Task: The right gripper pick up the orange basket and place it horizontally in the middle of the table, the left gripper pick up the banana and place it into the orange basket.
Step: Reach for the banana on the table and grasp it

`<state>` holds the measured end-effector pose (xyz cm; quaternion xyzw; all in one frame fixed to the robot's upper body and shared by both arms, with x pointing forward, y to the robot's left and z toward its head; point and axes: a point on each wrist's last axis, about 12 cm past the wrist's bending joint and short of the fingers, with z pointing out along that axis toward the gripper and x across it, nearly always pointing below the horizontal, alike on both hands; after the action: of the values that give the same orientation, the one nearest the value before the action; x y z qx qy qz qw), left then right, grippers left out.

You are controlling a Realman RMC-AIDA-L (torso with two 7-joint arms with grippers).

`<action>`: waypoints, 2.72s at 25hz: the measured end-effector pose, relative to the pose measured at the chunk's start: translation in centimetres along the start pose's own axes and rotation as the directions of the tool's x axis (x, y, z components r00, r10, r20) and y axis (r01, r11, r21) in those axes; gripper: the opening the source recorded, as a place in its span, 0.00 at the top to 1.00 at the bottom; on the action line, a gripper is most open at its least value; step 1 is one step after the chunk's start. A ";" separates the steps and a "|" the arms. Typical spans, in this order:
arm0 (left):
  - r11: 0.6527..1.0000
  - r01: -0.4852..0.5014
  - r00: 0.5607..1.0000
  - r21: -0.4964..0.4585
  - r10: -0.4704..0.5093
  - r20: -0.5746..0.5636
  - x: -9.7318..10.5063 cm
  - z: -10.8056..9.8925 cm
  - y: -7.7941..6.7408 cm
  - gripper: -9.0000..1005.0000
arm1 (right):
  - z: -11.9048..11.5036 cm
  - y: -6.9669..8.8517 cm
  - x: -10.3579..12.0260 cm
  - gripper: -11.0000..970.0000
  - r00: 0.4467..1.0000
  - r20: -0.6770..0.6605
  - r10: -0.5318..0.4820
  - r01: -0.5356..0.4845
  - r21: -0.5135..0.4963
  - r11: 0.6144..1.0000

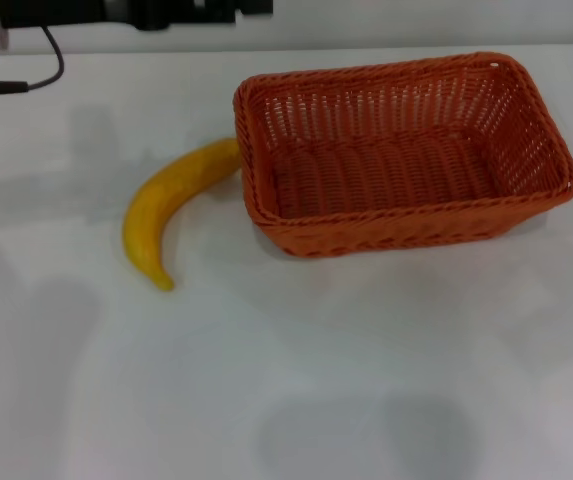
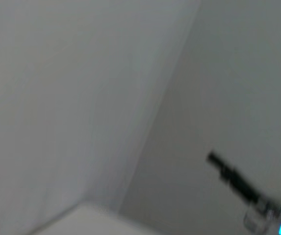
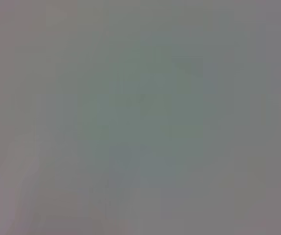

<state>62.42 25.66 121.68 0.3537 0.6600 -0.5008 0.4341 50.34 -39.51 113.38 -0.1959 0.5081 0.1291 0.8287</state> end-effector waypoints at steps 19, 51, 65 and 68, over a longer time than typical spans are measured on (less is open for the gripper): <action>0.850 -0.054 0.878 -0.523 -0.209 -0.431 0.4 -1.2 2.2 0.15 | -1.1 -4.7 1.7 0.12 0.967 -0.223 -0.124 0.196 0.340 0.920; 0.791 0.001 0.747 -0.611 -0.407 -0.526 5.2 -0.9 3.5 0.15 | -1.6 -5.6 1.8 0.12 0.957 -0.266 -0.117 0.218 0.390 0.895; 0.786 -0.023 0.717 -0.618 -0.417 -0.558 6.0 0.1 4.1 0.15 | -2.0 -5.2 2.1 0.12 0.958 -0.269 -0.104 0.208 0.394 0.895; 0.783 -0.032 0.719 -0.621 -0.413 -0.559 6.1 0.3 4.3 0.15 | -2.0 -5.1 2.1 0.12 0.958 -0.270 -0.101 0.205 0.392 0.897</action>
<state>64.09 26.68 114.51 0.2818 0.9263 -0.1529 0.1977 51.83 -44.97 111.63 -0.0687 0.6040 -0.0732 0.7907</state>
